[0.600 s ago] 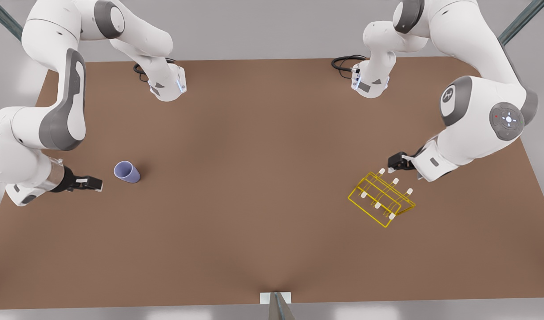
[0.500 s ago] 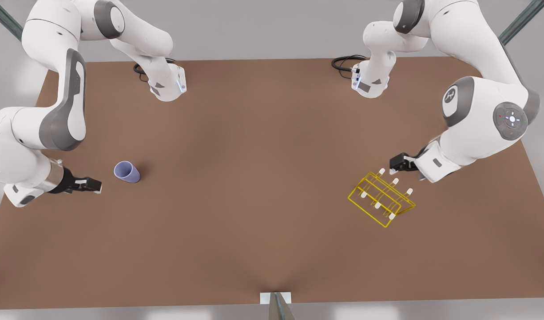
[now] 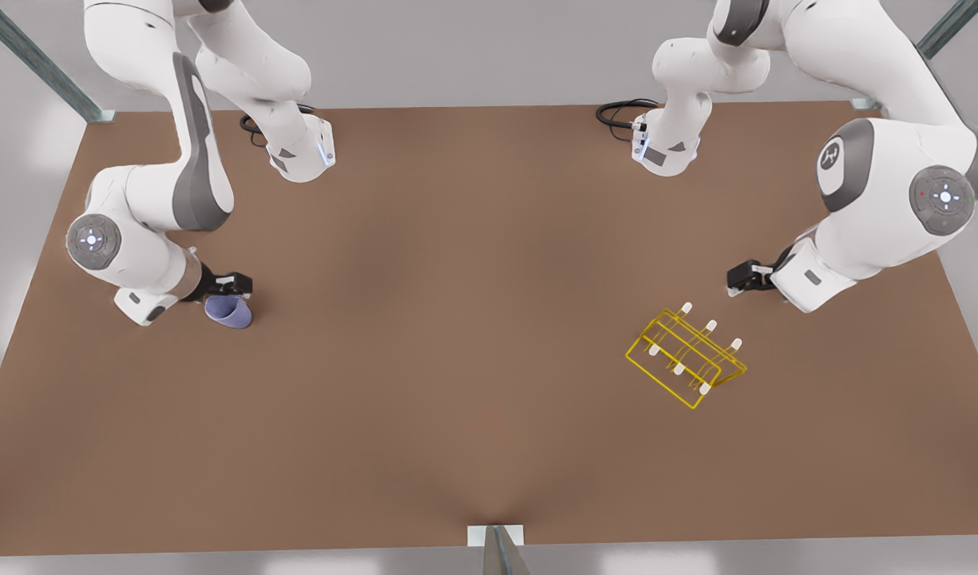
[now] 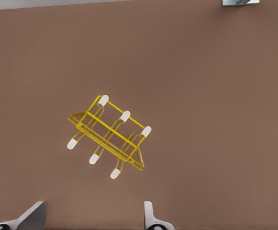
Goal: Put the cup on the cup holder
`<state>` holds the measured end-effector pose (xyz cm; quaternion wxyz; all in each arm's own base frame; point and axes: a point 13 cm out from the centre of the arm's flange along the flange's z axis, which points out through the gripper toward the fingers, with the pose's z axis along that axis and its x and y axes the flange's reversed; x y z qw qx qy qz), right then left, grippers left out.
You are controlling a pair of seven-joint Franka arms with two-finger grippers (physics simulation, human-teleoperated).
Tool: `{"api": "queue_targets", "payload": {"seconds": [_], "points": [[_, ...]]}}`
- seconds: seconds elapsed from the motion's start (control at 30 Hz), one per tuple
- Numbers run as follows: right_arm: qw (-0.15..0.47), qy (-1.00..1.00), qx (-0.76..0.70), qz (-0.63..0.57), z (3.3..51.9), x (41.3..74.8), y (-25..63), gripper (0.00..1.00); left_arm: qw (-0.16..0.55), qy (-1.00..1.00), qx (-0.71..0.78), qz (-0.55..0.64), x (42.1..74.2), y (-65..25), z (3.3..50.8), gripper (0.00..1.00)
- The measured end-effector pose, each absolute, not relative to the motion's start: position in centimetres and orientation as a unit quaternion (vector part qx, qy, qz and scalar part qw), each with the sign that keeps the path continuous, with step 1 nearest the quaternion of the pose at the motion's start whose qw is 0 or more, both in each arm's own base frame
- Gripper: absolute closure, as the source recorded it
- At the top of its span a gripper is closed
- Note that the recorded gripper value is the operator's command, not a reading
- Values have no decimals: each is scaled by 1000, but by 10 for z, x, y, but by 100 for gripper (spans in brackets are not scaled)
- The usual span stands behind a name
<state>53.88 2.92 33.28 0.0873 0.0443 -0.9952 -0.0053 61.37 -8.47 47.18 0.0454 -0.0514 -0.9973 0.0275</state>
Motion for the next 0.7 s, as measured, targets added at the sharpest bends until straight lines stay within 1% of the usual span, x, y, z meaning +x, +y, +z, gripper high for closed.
{"api": "queue_targets", "payload": {"seconds": [0.1,0.17,0.3,0.4,0.47,0.57,0.63,0.7], "points": [[110,-993,45,-7,296,500,37,0,48,-997,-50,18,609,-80,475,0],[113,-993,45,-8,279,488,39,0,52,-997,-51,15,606,-81,474,0],[100,-994,49,-11,266,493,47,0,63,-997,-53,12,603,-85,465,0],[104,-993,45,-18,237,501,45,1,66,-996,-52,11,603,-85,463,0],[100,-995,3,-24,226,508,2,0,69,-996,-51,10,603,-85,460,0],[91,-993,-72,-30,219,506,-78,0,78,-996,-49,9,601,-84,450,0],[96,-992,-81,-30,208,501,-92,0,83,-995,-48,9,601,-84,444,0],[97,-993,-65,-27,201,501,-79,0,87,-995,-47,8,601,-84,439,0]]}}
